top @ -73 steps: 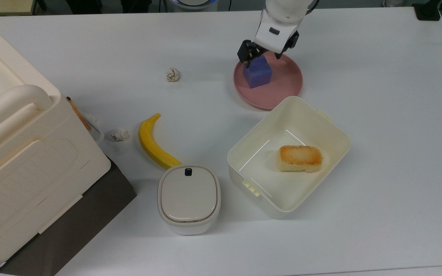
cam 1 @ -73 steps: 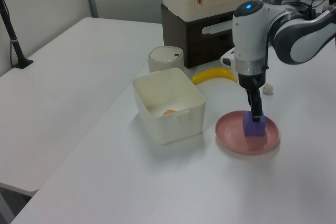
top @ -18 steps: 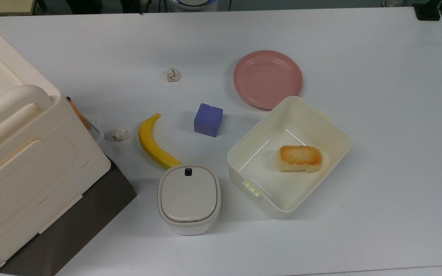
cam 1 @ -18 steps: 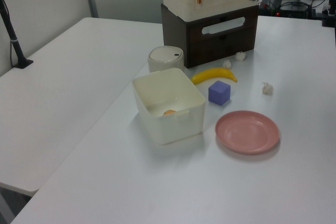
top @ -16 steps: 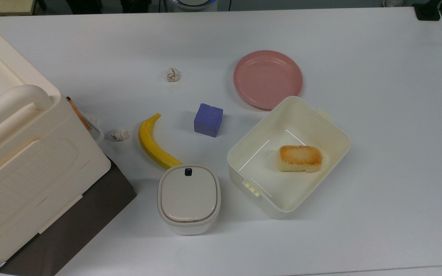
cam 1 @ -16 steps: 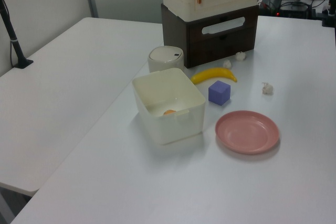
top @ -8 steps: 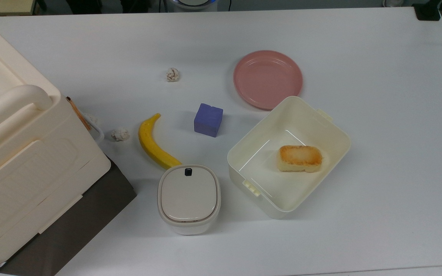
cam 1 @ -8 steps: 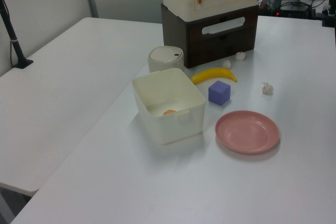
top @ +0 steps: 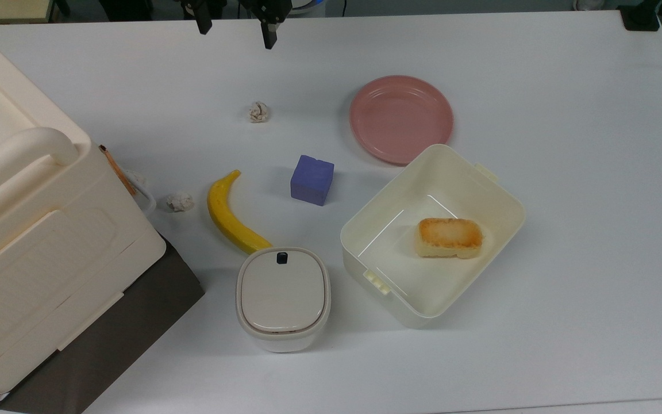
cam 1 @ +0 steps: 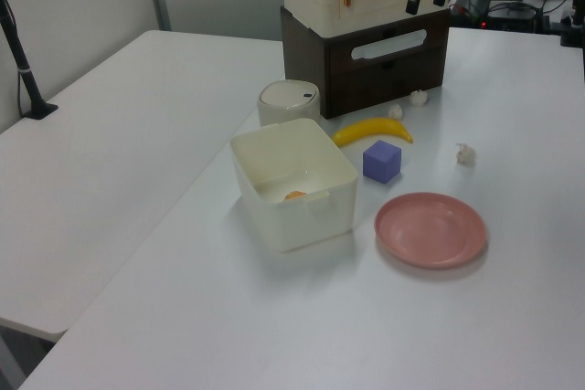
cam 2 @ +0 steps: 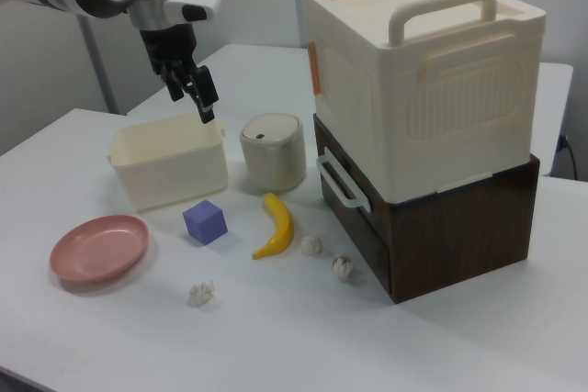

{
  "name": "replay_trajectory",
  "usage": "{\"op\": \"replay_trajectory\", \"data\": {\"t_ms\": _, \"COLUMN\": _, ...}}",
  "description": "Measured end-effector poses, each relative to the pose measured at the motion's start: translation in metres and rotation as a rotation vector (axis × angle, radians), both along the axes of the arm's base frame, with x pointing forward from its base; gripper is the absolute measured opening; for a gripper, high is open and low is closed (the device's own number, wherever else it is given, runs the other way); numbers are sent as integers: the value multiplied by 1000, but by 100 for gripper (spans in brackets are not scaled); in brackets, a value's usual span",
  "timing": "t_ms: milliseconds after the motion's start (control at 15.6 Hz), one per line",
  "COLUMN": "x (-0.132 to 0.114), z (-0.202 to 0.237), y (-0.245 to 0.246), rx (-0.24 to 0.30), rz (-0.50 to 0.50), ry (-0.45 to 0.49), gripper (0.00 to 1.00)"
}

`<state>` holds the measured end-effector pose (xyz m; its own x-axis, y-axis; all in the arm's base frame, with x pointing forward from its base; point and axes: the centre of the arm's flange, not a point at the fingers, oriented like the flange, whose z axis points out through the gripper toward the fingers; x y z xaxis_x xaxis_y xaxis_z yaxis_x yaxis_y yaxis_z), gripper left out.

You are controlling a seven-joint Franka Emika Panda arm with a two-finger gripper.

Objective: Put the cube on the table

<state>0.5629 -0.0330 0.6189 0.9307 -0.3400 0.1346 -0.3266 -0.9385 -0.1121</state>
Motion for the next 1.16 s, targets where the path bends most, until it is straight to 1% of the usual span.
{"op": "replay_trajectory", "data": {"t_ms": 193, "x": -4, "z": -4, "y": 0, "rx": -7, "rz": 70, "ry": 37, "gripper": 100}}
{"op": "replay_trajectory", "data": {"t_ms": 514, "x": -10, "z": -4, "y": -6, "rx": -16, "rz": 166, "ry": 68, "gripper": 100}}
{"op": "replay_trajectory", "data": {"t_ms": 643, "x": -13, "z": 0, "y": -9, "rx": -15, "rz": 182, "ry": 83, "gripper": 100}}
{"op": "replay_trajectory", "data": {"t_ms": 1157, "x": -15, "z": 2, "y": -10, "rx": -19, "rz": 210, "ry": 80, "gripper": 100}}
